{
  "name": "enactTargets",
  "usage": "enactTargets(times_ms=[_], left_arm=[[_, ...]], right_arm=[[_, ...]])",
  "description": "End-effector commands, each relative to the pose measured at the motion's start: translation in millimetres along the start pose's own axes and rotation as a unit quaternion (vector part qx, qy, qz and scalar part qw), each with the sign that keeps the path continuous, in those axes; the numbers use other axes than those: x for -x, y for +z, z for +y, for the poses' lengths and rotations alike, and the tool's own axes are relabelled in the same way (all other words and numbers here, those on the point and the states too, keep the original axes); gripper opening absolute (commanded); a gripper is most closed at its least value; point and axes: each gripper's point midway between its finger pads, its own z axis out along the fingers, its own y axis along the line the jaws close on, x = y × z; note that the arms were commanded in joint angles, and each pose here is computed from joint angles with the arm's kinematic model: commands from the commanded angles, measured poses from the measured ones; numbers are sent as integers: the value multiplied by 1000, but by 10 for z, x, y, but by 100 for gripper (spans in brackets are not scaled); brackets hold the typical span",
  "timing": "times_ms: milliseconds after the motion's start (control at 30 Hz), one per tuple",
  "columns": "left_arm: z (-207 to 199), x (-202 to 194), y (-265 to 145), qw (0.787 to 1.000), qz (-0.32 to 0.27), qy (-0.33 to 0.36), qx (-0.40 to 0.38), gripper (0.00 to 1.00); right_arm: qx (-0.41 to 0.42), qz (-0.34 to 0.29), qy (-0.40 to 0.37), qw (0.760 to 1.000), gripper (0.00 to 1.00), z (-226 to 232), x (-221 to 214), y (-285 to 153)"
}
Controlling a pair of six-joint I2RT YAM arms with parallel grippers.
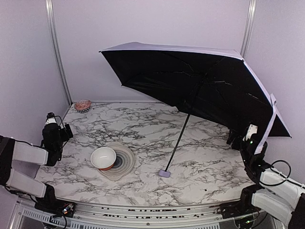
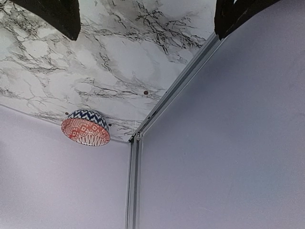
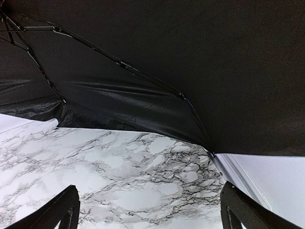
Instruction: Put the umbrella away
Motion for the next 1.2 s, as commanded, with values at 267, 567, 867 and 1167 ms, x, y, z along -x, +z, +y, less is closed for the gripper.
enactTargets(times_ms=[267, 567, 867, 1167], left_arm=[[-129, 187, 48, 999, -25, -6, -24, 99], [-1578, 594, -576, 960, -47, 111, -252, 99], [-3414, -181, -2745, 718, 2, 450, -531, 99], [-3282, -1166, -3170, 609, 153, 559, -541, 68]], right_arm=[[-32, -28, 39, 998, 100, -98, 164, 13], [73, -45, 75, 994, 100, 257, 325, -44], [121, -24, 37, 992, 99, 463, 328, -25], [148, -10, 34, 988, 97, 563, 266, -15]])
